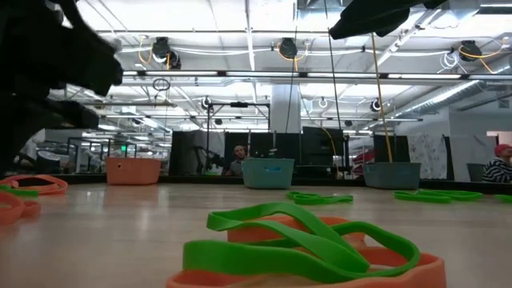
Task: Sort rubber bands into baskets
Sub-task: Put the orange rubber band into the orange bin
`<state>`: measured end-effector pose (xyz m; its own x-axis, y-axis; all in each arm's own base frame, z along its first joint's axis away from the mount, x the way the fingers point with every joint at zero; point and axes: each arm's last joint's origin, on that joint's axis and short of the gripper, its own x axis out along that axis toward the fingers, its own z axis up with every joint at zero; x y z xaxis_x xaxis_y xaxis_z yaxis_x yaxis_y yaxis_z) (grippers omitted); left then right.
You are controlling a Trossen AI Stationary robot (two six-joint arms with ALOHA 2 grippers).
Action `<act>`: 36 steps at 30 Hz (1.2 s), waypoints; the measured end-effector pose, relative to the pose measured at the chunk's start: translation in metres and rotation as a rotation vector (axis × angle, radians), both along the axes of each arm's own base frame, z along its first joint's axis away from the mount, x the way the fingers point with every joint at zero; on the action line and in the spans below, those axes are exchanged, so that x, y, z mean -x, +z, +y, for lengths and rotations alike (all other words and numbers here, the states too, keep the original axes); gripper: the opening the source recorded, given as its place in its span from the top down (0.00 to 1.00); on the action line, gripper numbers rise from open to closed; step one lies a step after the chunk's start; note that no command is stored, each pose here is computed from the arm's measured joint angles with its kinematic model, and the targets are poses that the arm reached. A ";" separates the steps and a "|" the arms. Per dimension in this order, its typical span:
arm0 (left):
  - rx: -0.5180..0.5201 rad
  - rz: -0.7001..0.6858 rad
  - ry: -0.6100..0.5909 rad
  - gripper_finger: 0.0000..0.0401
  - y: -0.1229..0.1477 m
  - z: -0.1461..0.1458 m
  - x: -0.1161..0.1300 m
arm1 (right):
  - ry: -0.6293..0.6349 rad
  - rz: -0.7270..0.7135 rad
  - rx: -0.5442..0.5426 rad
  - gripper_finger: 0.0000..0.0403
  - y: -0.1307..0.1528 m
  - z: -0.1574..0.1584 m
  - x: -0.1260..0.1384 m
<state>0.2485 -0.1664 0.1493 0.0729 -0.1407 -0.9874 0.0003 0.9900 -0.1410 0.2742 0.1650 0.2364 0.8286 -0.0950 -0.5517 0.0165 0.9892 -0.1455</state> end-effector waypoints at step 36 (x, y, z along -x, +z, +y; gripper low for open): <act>-0.257 -0.099 -0.032 1.00 0.043 -0.013 -0.001 | 0.006 -0.007 0.015 0.58 0.001 -0.001 -0.001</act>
<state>0.2493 -0.1792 0.1920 0.1707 0.1102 -0.9791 0.0331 0.9925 0.1175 0.2752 0.1644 0.2371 0.8330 -0.0986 -0.5444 0.0119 0.9870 -0.1605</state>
